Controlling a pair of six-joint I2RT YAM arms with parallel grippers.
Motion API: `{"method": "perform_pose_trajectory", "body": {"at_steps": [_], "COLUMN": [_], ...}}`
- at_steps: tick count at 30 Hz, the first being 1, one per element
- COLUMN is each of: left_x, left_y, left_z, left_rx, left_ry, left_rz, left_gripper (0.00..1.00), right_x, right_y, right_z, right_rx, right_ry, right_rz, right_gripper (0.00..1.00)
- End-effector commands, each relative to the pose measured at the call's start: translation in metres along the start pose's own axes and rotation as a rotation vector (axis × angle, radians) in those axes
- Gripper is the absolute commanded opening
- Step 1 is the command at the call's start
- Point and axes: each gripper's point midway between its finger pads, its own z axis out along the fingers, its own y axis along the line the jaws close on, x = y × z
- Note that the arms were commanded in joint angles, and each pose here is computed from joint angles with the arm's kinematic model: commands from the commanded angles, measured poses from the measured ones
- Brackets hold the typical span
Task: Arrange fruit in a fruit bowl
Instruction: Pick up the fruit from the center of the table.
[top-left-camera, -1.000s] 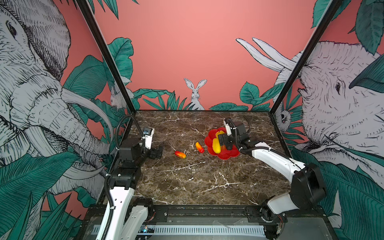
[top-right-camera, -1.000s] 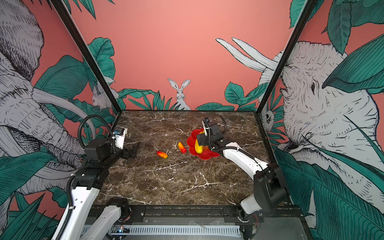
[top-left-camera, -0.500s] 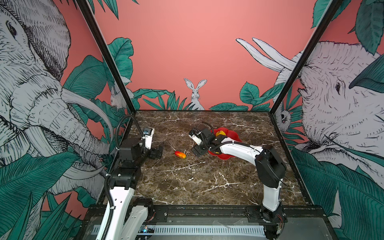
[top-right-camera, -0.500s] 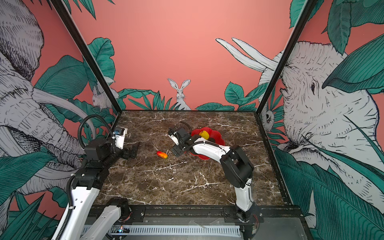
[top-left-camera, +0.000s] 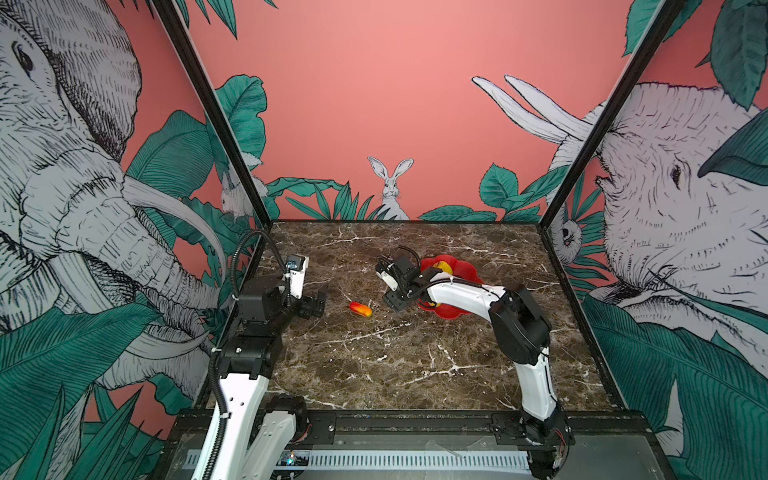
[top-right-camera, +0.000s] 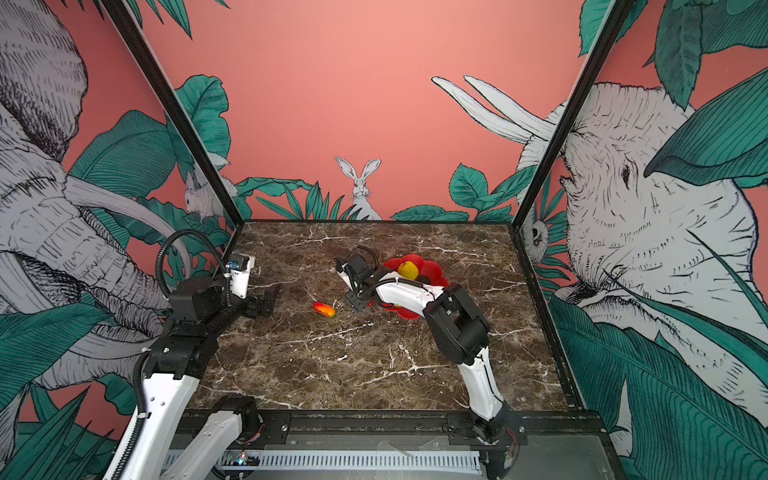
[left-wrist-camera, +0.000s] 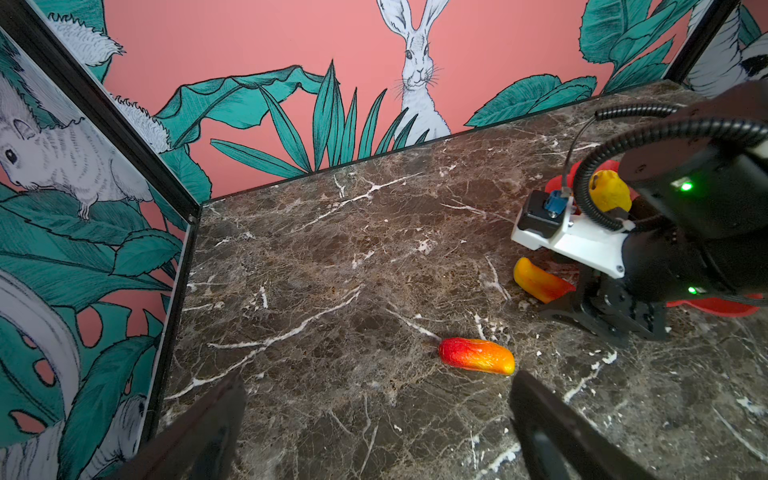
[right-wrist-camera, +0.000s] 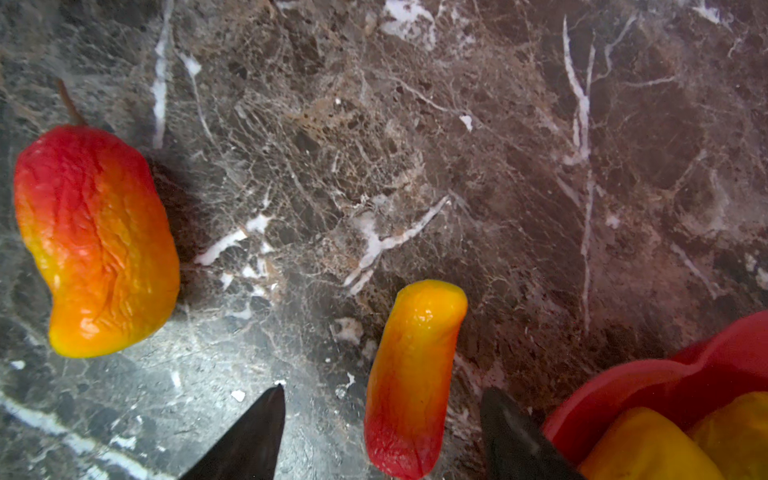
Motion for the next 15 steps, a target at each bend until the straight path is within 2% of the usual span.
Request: {"method": "perform_pose_trajectory", "body": {"at_steps": [1,6,15], "left_x": [0.000,0.000,0.000], "left_y": [-0.002,-0.003,-0.002], "left_z": [-0.002,-0.002,-0.002], "left_rx": [0.009,0.010,0.008], "left_ry": [-0.008,-0.008,-0.010], "left_rz": [0.011,0.011,0.013], "left_gripper": [1.00,1.00,1.00], "right_x": [0.002,-0.001,0.003], "right_y": [-0.007,-0.009,-0.005], "right_z": [0.011,0.021,0.025], "right_rx": [0.017,0.007,-0.014], "right_ry": [0.009,0.006,0.023], "right_rz": [0.031,0.057,0.070], "right_gripper": [0.70,0.62,0.34]}}
